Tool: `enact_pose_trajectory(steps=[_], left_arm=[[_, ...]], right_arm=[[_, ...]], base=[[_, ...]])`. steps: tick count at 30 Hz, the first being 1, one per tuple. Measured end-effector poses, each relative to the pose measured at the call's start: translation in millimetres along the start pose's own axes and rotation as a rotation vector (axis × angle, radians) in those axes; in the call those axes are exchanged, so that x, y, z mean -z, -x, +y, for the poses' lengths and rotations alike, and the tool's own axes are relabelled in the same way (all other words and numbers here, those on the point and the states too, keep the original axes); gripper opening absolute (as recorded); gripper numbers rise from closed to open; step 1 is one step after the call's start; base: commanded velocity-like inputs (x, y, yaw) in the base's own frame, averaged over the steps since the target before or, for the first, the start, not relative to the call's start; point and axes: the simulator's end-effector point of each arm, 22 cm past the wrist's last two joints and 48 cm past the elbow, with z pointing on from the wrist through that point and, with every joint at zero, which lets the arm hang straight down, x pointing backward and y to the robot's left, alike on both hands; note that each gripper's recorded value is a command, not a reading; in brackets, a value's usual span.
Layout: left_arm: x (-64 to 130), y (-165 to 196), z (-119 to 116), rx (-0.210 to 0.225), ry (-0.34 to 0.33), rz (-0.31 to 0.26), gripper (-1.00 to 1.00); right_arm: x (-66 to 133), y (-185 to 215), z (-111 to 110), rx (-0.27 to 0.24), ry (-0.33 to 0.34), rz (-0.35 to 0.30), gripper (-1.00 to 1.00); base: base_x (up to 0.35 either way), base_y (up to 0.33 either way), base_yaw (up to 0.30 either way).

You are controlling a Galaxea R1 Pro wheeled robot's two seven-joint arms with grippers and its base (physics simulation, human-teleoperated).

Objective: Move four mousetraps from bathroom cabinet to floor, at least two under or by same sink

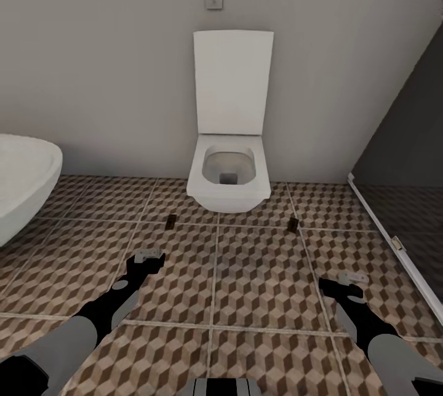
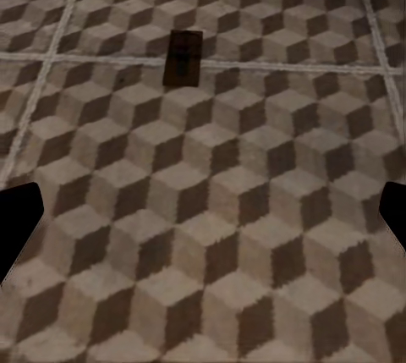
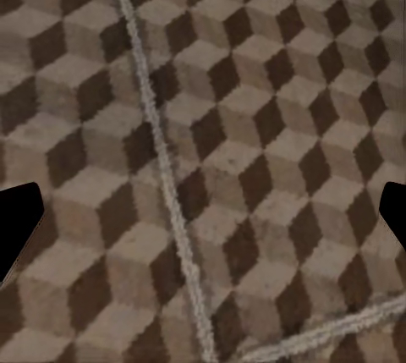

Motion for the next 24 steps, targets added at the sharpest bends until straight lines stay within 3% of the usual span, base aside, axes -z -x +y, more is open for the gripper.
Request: enact_pose_trajectory(steps=[24], left_arm=[[23.3, 60.2, 1.8, 0.002, 0.003, -0.091, 1.00]], right_arm=[[27.9, 54.9, -1.9, -0.030, 0.016, -0.092, 1.00]], base=[[0.000, 0.000, 0.000]])
